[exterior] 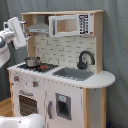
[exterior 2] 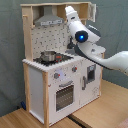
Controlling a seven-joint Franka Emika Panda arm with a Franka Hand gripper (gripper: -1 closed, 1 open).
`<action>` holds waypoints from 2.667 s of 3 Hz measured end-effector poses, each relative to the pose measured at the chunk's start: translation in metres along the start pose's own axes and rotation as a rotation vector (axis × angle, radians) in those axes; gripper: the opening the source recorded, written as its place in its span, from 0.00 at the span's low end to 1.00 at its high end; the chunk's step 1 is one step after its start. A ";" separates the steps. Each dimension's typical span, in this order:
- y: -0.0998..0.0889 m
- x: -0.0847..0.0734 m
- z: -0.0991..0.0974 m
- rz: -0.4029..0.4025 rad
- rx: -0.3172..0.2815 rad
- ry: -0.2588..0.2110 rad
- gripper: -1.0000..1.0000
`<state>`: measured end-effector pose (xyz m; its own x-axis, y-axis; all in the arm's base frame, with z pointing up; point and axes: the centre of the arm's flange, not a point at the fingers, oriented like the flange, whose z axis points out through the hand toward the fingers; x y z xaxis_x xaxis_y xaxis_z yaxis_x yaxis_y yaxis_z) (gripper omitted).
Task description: Play with the kitchen
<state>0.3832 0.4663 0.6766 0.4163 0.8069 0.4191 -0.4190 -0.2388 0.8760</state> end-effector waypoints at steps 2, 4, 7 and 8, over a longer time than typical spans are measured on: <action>-0.025 0.021 -0.099 -0.180 -0.008 0.200 1.00; -0.121 0.021 -0.133 -0.383 0.031 0.341 1.00; -0.157 -0.026 -0.167 -0.504 0.089 0.460 1.00; -0.160 -0.045 -0.181 -0.514 0.115 0.489 1.00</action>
<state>0.2850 0.5663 0.4747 0.1178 0.9758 -0.1845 -0.1685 0.2027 0.9646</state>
